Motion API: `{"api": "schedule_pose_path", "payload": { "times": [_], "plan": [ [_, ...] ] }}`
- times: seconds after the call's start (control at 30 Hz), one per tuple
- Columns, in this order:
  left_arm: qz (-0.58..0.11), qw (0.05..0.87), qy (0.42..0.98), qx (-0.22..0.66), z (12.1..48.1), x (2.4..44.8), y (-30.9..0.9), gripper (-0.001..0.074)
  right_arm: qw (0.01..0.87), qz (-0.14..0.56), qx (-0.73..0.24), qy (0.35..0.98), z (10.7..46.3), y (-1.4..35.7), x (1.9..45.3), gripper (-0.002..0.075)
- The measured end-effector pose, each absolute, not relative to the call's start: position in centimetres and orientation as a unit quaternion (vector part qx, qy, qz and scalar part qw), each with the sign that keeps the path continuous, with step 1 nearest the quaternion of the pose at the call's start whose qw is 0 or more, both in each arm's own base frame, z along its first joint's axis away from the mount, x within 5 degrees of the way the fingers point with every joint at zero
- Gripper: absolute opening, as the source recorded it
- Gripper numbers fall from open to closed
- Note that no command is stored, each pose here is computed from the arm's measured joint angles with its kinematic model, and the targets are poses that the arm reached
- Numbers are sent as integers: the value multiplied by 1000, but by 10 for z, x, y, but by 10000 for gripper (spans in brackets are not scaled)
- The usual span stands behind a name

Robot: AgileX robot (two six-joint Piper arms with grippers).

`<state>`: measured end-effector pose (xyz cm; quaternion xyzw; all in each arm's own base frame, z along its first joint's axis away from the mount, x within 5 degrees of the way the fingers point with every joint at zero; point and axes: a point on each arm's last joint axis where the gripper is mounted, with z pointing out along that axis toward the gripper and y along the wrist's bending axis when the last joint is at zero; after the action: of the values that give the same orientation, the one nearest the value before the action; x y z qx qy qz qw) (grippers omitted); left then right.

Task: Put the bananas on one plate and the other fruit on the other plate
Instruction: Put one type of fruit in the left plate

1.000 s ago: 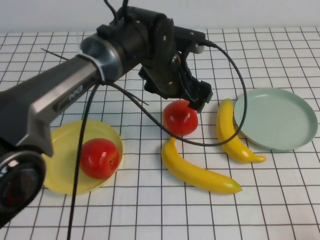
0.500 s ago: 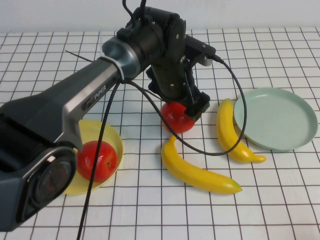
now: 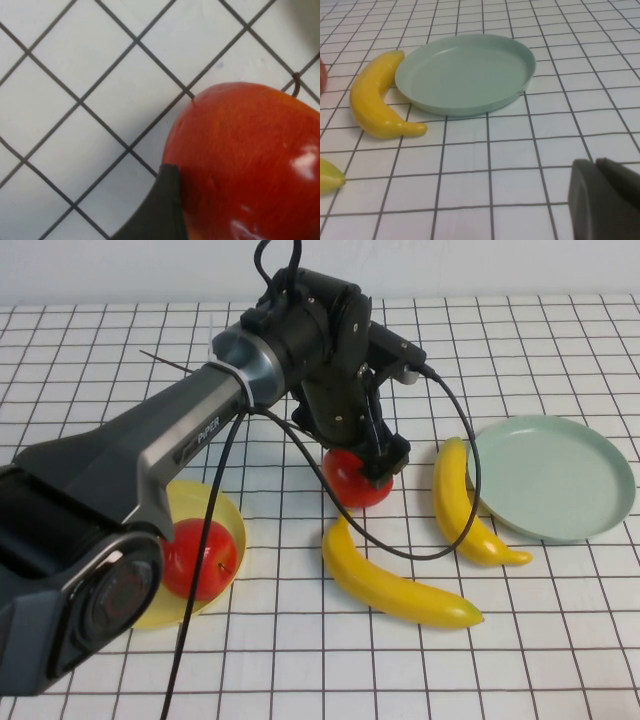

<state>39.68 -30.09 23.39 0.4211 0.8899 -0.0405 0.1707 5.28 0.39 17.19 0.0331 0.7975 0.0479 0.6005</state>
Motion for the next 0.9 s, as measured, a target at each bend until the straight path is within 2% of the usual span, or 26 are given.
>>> {"api": "schedule_pose_path", "payload": {
  "times": [0.37,0.53,0.7,0.9],
  "plan": [
    [-45,175,887,426,229,400,-303,668,601,48,33,797,172,4,53,-15],
    [-47,172,888,423,229,400,-302,582,601,48,33,797,172,4,53,-15],
    [-50,171,896,408,229,401,-301,582,601,48,33,797,172,4,53,-15],
    [-27,176,903,390,250,401,-295,582,601,48,33,797,172,4,53,-15]
  ]
}}
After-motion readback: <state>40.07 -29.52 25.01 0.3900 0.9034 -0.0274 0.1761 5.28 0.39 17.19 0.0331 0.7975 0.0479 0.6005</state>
